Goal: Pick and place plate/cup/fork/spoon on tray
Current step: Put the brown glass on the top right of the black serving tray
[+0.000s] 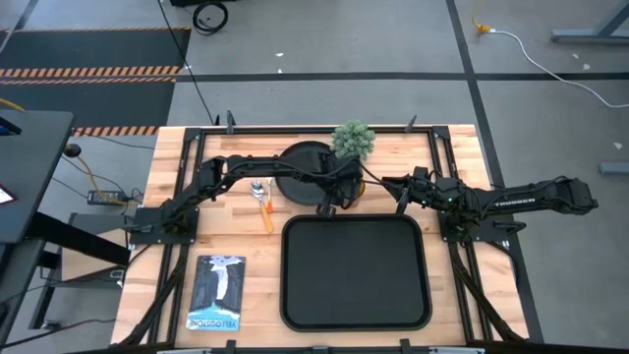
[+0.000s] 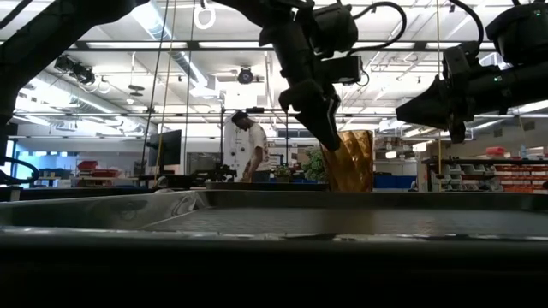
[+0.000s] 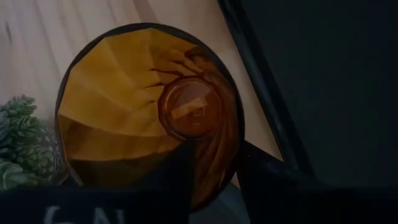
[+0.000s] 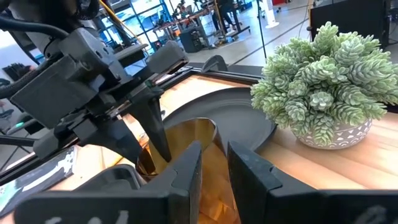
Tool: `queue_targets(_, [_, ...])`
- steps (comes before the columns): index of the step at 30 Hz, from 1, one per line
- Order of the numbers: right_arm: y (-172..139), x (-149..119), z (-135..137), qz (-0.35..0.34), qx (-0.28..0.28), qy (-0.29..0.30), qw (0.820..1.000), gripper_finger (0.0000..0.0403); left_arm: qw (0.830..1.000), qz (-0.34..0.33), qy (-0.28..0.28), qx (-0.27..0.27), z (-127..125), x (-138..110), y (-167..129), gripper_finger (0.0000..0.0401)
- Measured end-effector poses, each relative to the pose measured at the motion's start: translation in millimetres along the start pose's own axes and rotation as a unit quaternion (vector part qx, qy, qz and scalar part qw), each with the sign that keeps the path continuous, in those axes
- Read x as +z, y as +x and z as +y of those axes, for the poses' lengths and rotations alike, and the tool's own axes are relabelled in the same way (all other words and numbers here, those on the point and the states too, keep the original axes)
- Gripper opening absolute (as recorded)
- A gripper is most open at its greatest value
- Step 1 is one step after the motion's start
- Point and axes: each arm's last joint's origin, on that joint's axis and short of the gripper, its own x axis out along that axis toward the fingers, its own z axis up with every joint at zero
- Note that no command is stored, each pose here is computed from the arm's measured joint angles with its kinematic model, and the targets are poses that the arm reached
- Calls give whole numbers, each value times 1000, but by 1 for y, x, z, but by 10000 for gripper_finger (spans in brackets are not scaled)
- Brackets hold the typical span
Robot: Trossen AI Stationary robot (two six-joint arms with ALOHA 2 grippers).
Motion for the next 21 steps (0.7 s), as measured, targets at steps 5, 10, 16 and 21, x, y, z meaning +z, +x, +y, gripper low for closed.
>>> queue_targets(5, [0, 0, 0, -1, 0, 1, 1000, 84, 1000, 0, 4, -1, 0, 0, 0, 88])
queue_targets(10, [0, 1, 0, -3, 1, 1, 1000, 84, 1000, -5, -5, 1, 0, 1, -3, 52])
queue_targets(16, [0, 1, 0, -3, 1, 1, 1000, 84, 1000, -12, -16, 4, 0, 3, -3, 15])
queue_targets(21, [0, 2, 0, -12, 1, -1, 1000, 84, 1000, -15, -16, 4, -3, 6, -8, 21])
